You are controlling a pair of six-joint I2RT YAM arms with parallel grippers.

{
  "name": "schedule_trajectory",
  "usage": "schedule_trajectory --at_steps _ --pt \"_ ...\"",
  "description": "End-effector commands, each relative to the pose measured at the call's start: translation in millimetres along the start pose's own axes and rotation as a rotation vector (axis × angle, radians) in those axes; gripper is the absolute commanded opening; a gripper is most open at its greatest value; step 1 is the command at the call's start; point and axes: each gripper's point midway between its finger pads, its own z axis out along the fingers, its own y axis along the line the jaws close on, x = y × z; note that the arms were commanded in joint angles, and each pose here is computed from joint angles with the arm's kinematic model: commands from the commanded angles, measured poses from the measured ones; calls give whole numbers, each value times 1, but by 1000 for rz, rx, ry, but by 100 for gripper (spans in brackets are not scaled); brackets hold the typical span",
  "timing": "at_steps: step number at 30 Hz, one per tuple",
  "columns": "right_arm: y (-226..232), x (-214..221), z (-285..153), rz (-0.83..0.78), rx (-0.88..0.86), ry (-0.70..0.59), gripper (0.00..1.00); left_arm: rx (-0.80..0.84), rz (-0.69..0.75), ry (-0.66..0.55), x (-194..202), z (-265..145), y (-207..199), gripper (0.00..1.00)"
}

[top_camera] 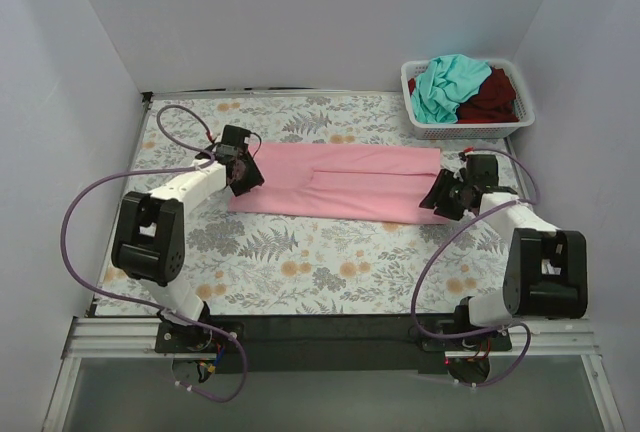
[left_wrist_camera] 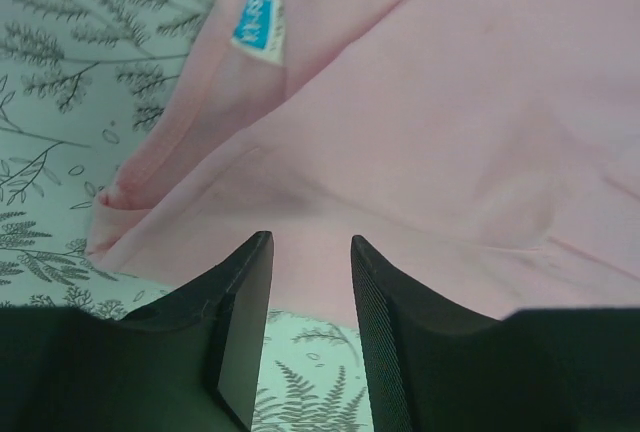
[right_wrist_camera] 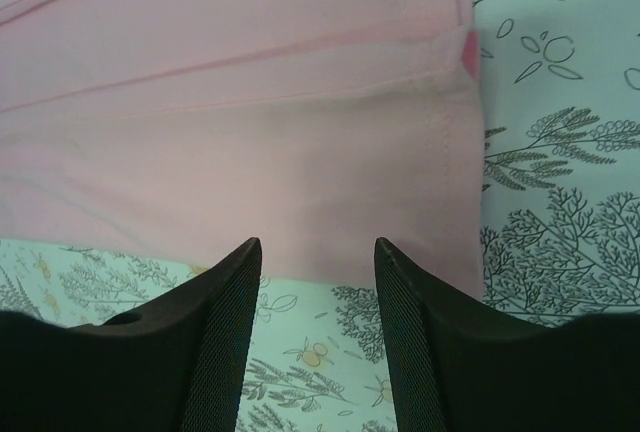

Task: Fold and stack the t-shirts
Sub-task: Fold the tshirt

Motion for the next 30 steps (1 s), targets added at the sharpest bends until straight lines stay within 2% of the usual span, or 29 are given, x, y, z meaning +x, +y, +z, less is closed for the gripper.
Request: schedule_trajectory --at_steps 1,10,14,17,21,24,26,28,30 --pt "-3 -18 10 24 2 -41 56 -68 -23 45 14 14 29 36" --pt "-40 48 23 119 78 114 55 -213 -47 175 54 30 84 34" --pt "-50 86 12 148 116 215 55 -273 -61 188 60 27 108 34" --pt "-45 107 0 126 76 260 56 -306 -73 163 49 25 120 36" --pt "-30 123 -23 64 46 287 57 -319 -71 103 15 28 113 42" --pt "-3 120 -34 -62 7 261 58 -267 -94 48 -20 23 87 50" --pt "6 102 -40 -138 20 205 58 -203 -117 18 -40 10 66 56" --pt "23 80 -46 -236 1 143 58 -164 -112 12 -42 1 49 62" --pt "32 71 -45 -334 -5 125 57 -126 -83 2 -39 -12 24 62"
